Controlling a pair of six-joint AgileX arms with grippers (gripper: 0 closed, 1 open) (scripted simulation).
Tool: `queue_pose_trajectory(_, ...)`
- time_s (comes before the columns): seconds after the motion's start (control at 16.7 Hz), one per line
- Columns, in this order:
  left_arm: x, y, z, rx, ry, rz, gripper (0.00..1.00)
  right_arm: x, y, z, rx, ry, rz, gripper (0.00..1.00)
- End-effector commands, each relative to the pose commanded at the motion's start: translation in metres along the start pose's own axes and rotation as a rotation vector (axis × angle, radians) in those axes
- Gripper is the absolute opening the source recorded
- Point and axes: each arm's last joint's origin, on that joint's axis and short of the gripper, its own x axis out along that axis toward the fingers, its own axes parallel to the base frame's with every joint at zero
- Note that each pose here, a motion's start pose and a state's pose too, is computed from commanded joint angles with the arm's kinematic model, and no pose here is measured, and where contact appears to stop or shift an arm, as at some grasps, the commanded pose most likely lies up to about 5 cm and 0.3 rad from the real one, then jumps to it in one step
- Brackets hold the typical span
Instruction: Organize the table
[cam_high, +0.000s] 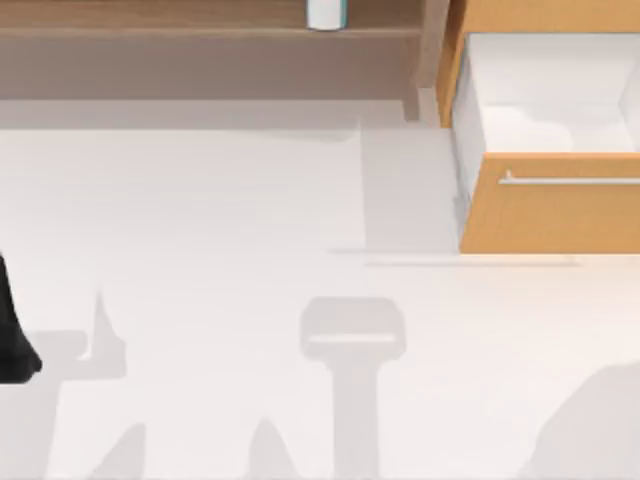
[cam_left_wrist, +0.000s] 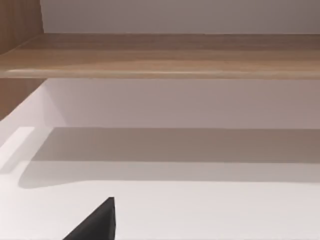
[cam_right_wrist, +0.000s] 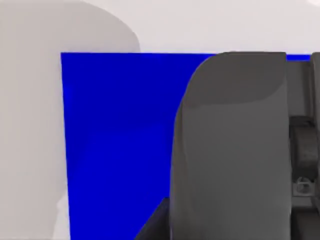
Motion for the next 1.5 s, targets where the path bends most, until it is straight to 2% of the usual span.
queue_pose_trajectory(0.3, 0.0, 0.0, 0.0, 0.0, 0.0, 0.0, 1.0, 0.002, -0.001, -0.001, 0.002, -0.001, -0.003, 0.0)
queue_pose_trajectory(0.66, 0.0, 0.0, 0.0, 0.0, 0.0, 0.0, 1.0, 0.026, 0.003, -0.012, 0.011, 0.076, 0.041, 0.0)
queue_pose_trajectory(0.9, 0.0, 0.0, 0.0, 0.0, 0.0, 0.0, 1.0, 0.026, 0.003, -0.012, 0.011, 0.076, 0.041, 0.0)
queue_pose_trajectory(1.5, 0.0, 0.0, 0.0, 0.0, 0.0, 0.0, 1.0, 0.026, 0.003, -0.012, 0.011, 0.076, 0.041, 0.75)
